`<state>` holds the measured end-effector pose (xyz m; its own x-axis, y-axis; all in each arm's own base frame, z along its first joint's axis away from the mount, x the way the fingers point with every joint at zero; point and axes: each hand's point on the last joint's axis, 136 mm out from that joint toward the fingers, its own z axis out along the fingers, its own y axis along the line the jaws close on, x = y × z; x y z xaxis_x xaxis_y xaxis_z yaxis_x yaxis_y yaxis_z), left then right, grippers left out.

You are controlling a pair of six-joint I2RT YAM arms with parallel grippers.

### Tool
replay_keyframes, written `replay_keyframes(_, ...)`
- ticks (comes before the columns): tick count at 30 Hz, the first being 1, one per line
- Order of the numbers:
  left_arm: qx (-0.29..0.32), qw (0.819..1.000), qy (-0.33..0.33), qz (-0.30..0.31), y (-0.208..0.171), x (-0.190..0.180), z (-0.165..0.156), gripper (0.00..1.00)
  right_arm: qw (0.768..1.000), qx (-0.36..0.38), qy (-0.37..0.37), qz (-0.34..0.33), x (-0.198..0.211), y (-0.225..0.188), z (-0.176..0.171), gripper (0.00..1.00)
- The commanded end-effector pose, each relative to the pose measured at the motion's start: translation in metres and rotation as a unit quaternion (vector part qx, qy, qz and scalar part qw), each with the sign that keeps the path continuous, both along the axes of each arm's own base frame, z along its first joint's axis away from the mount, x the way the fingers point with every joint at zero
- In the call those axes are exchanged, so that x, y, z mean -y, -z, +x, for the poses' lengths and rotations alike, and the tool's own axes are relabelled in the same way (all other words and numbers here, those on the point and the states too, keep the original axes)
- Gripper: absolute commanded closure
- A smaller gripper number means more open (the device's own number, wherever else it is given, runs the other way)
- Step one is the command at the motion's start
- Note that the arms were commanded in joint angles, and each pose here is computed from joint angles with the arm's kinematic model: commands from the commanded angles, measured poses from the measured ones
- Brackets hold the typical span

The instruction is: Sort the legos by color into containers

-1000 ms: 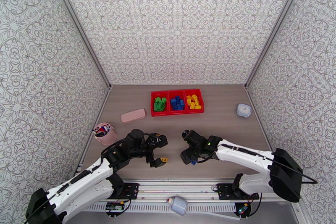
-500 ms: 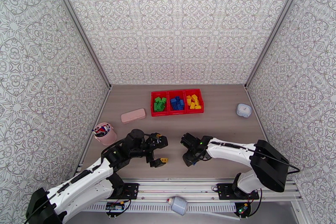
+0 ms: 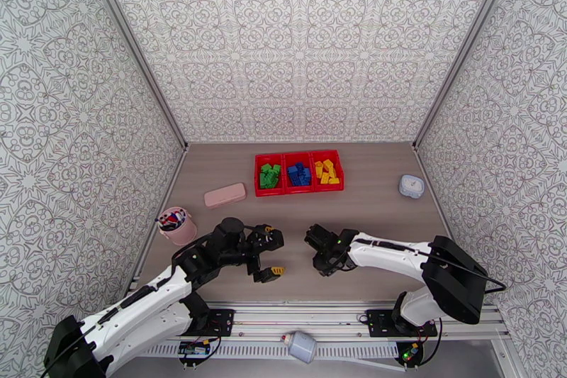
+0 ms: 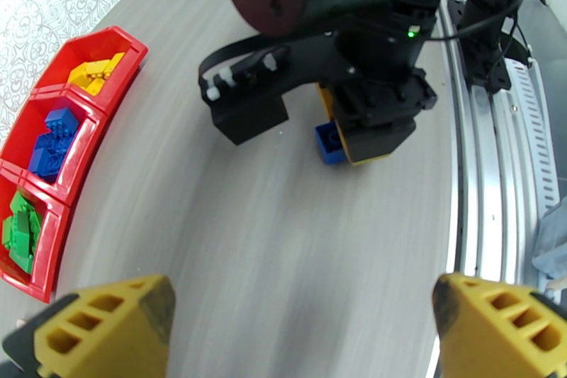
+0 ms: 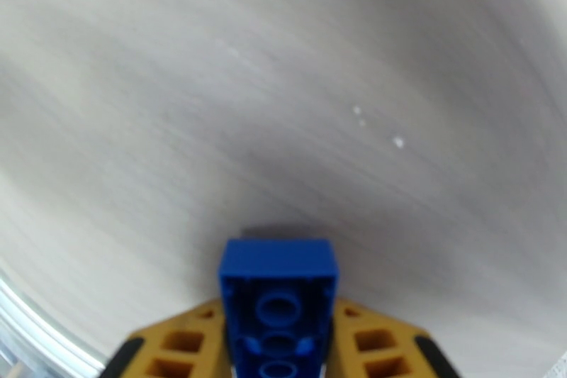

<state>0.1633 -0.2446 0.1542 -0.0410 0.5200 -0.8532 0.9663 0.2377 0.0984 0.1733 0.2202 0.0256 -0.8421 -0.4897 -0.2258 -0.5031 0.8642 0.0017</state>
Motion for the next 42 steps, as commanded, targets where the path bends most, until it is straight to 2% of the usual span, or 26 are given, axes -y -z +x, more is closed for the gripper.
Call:
replay_keyframes(1,0.006,1.000,0.001,-0.010,-0.003,0.002,0.001,0.00,0.999,0.038,0.013,0.029,-0.011,-0.023,0.014,0.70)
replay_keyframes(6,0.014,0.999,-0.035,-0.018,-0.007,-0.001,0.009,0.00,0.992,0.092,0.027,0.078,-0.028,-0.054,0.035,0.71)
replay_keyframes(12,0.034,0.993,-0.098,-0.063,-0.014,-0.004,0.025,0.00,0.971,0.177,0.053,0.149,-0.052,-0.104,0.086,0.71)
replay_keyframes(15,0.046,0.986,-0.131,-0.097,-0.021,-0.005,0.037,0.00,0.959,0.211,0.073,0.177,-0.060,-0.124,0.119,0.72)
replay_keyframes(20,0.062,0.962,-0.218,-0.153,-0.032,-0.017,0.061,0.00,0.940,0.255,0.083,0.209,-0.070,-0.148,0.176,0.71)
replay_keyframes(25,0.068,0.948,-0.260,-0.172,-0.034,-0.025,0.073,0.00,0.933,0.281,0.091,0.204,-0.073,-0.151,0.232,0.71)
replay_keyframes(32,0.061,0.939,-0.285,-0.183,-0.031,-0.027,0.085,0.00,0.930,0.281,0.113,0.206,-0.077,-0.128,0.310,0.72)
replay_keyframes(38,0.054,0.939,-0.287,-0.183,-0.028,-0.024,0.089,0.00,0.935,0.273,0.106,0.201,-0.088,-0.102,0.354,0.72)
replay_keyframes(42,0.050,0.939,-0.285,-0.184,-0.028,-0.023,0.090,0.00,0.937,0.273,0.104,0.194,-0.092,-0.098,0.368,0.71)
